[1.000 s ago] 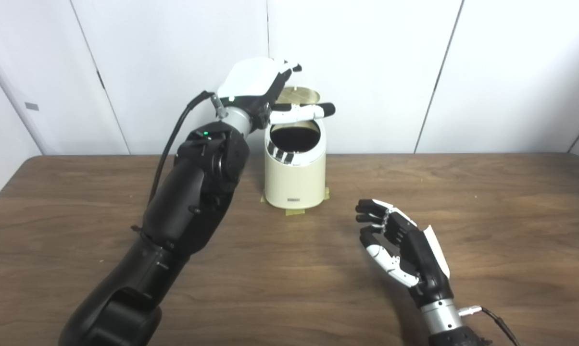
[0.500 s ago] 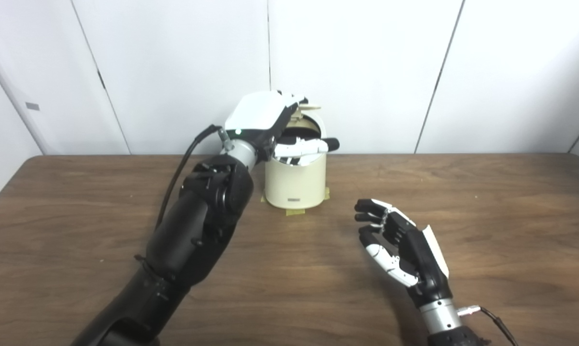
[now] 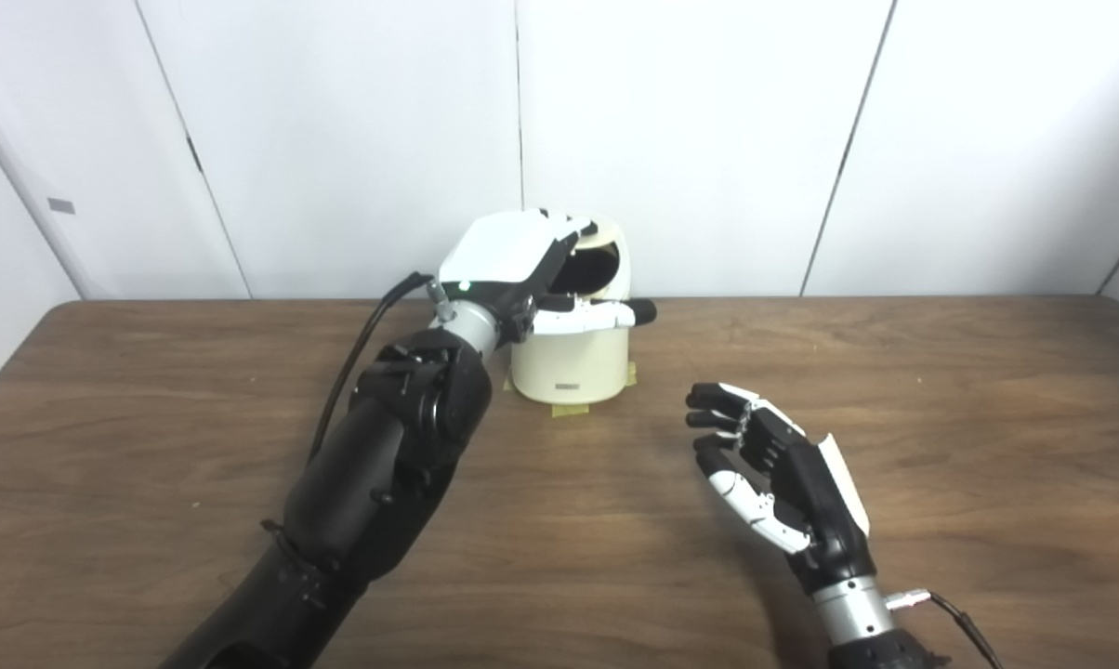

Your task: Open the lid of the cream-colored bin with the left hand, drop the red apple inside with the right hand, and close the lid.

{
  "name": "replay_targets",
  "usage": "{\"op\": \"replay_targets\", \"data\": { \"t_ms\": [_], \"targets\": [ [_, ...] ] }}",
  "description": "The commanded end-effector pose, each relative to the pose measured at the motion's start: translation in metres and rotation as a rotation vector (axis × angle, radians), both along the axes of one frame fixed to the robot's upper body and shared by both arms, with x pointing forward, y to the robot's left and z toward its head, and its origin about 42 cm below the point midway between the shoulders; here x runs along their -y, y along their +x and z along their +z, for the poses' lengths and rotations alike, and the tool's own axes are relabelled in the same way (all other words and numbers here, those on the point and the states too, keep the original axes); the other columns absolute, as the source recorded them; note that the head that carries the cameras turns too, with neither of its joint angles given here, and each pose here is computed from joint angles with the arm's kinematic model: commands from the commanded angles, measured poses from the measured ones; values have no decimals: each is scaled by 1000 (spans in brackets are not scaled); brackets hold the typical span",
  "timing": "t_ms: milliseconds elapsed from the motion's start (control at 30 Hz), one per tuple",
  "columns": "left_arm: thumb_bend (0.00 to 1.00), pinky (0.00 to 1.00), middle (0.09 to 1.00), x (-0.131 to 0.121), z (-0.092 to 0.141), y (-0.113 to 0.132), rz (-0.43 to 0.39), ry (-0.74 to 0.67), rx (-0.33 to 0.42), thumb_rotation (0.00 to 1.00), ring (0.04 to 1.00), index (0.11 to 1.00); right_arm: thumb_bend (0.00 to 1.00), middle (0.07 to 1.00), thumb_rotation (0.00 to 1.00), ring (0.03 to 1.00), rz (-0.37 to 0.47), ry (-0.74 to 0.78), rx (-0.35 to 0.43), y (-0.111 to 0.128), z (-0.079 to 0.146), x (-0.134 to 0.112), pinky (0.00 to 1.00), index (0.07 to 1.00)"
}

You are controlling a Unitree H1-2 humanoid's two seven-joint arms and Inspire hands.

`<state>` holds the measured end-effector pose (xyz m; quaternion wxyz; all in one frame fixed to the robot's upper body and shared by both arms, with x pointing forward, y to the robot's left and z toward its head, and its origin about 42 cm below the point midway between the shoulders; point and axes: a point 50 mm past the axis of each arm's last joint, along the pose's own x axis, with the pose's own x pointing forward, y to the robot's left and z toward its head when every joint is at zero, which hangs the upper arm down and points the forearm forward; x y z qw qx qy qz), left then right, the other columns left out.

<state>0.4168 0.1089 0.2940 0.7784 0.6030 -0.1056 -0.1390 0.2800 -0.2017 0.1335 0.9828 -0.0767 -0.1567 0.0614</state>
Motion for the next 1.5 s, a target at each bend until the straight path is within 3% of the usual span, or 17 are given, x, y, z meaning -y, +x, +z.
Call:
{"op": "replay_targets", "data": {
  "t_ms": [0,133,533,933,1167,1267,1467],
  "targets": [
    [884,1000,949,2,12,-1,4,0,54,1000,1000,918,251,748,490,718,3,1,80,8,19,-1,617,734],
    [881,1000,931,1,2,-2,16,15,39,1000,1000,909,260,750,498,720,6,5,81,7,19,-1,620,735],
    [860,1000,933,18,-16,-7,-15,245,64,977,1000,905,261,755,510,721,20,19,60,7,18,-3,616,737],
    [864,1000,899,11,-39,3,11,245,41,959,996,874,272,755,525,724,14,21,40,5,20,-3,624,738],
    [855,1000,904,7,-37,0,4,221,69,957,994,883,274,752,531,718,19,13,39,6,21,-2,619,739],
    [820,1000,932,7,-32,-3,-3,183,100,983,994,911,279,751,524,718,20,20,37,6,21,-2,620,737],
    [588,970,960,3,1,-7,-8,-54,128,1000,993,941,275,761,515,729,31,18,31,6,20,-2,633,746]
  ]
}}
